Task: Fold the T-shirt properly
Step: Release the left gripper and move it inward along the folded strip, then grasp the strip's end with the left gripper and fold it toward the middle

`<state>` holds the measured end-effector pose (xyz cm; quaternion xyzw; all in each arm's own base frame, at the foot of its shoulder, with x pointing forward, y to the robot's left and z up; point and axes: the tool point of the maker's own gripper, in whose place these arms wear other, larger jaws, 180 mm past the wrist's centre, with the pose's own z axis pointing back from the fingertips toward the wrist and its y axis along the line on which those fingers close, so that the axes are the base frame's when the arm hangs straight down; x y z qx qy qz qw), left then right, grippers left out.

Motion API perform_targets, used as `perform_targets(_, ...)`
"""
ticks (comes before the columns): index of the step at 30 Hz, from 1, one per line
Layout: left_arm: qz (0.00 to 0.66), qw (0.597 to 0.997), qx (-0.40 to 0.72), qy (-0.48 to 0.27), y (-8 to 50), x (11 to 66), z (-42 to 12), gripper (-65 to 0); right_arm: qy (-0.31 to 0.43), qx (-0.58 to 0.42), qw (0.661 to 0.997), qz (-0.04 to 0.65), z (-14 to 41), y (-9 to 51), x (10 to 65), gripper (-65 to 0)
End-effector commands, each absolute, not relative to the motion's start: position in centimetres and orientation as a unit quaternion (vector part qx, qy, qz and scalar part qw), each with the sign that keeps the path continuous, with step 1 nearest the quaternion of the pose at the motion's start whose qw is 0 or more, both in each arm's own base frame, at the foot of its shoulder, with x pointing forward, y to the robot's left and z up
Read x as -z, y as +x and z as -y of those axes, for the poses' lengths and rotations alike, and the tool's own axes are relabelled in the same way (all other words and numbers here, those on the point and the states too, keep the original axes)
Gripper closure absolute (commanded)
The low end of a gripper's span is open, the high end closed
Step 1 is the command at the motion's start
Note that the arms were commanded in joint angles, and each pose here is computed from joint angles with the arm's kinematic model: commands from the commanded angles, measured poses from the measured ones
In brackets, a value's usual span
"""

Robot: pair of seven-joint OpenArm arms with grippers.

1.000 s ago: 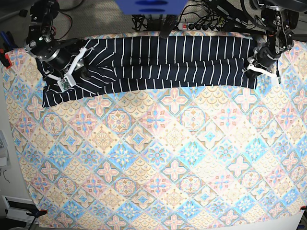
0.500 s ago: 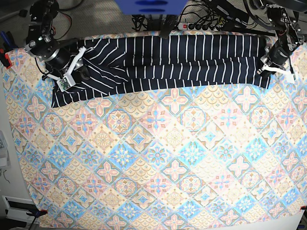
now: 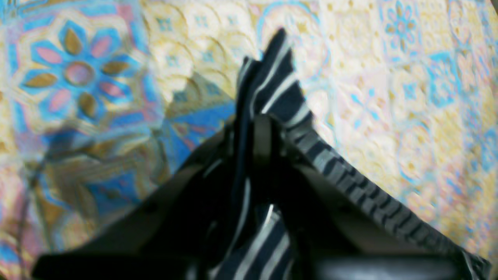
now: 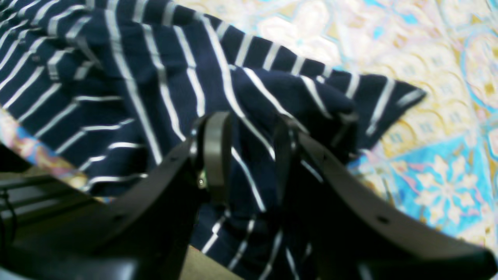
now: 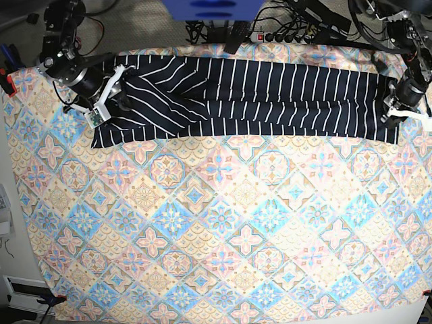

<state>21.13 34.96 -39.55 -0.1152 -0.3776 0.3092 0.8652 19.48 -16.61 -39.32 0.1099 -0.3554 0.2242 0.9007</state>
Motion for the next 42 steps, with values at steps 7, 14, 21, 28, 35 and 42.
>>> perform_targets(7, 0.385, 0.864, -0.270, -0.181, 21.3, 37.4, -27.4, 0.0, 0.110, -0.226, 0.892, 0.376, 16.7, 20.2, 38.3, -18.0)
perform_targets(14, 0.371, 0.864, -0.245, -0.238, 21.8, 37.1, -21.6, 0.0, 0.110, -0.226, 0.891, 0.378, 16.8, 20.3, 38.2, -18.0)
perform_targets(21, 0.348, 0.862, -0.218, -0.298, 22.4, 37.5, -15.6, 0.0, 0.090, -0.214, 0.894, 0.383, 18.5, 20.5, 37.8, -18.0)
perform_targets(28, 0.353, 0.855, -0.201, -0.322, 23.3, 37.6, -12.8, 0.0, 0.068, -0.198, 0.897, 0.389, 20.5, 20.7, 37.3, -18.0)
perform_targets(35, 0.337, 0.853, -0.217, -0.336, 23.2, 40.0, -11.2, 0.0, 0.058, -0.190, 0.898, 0.392, 21.3, 20.8, 37.0, -18.0)
perform_targets(42, 0.346, 0.853, -0.207, -0.332, 23.9, 39.7, -11.7, -0.9, 0.057, -0.190, 0.898, 0.392, 21.4, 20.8, 37.0, -18.0)
